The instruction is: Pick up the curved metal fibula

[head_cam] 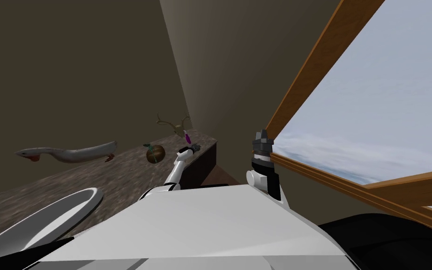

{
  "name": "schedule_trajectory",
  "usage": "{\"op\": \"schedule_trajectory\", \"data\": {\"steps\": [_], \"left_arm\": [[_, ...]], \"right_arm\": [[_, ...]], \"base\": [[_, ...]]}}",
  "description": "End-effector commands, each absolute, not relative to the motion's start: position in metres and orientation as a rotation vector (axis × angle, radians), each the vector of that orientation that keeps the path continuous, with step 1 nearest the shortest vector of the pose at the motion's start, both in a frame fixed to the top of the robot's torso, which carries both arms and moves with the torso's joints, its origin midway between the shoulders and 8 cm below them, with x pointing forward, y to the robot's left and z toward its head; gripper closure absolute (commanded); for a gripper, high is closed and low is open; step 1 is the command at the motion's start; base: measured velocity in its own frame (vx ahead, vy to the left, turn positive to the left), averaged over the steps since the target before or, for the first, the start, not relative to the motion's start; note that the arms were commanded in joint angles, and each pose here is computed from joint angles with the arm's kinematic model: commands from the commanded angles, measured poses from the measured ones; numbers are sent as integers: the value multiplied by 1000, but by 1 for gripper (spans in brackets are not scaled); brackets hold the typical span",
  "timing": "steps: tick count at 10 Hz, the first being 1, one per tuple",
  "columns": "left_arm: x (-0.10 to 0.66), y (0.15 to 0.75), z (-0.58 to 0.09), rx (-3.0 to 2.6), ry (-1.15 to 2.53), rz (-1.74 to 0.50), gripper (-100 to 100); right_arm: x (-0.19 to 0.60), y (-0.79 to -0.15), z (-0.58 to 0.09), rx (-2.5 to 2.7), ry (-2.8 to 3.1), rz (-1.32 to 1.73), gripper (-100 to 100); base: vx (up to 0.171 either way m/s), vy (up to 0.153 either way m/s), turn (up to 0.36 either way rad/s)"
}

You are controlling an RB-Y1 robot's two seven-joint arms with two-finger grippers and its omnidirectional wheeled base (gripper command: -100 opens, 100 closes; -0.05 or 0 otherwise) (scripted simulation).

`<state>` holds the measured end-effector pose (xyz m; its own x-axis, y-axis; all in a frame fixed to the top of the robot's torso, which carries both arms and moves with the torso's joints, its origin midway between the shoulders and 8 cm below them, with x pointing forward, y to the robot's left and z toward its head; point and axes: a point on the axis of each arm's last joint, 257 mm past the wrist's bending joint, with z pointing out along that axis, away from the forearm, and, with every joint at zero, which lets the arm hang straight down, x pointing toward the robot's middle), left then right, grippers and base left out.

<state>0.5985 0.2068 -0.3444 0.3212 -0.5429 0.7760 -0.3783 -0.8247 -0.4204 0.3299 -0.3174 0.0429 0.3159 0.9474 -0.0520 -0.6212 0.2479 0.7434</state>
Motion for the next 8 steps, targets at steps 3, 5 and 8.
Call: {"op": "schedule_trajectory", "data": {"steps": [3, 5, 8], "left_arm": [[588, 219, -337, -2398, 835, -1531, 100], [563, 234, -356, -2446, 832, -1475, 100], [566, 239, -332, -2388, 818, -1522, 100]], "right_arm": [[330, -317, 43, 693, 563, 1149, 0], [330, -317, 43, 693, 563, 1149, 0], [330, -317, 43, 693, 563, 1149, 0]], "base": [[25, -18, -11], [57, -28, -87], [9, -10, 12]]}}
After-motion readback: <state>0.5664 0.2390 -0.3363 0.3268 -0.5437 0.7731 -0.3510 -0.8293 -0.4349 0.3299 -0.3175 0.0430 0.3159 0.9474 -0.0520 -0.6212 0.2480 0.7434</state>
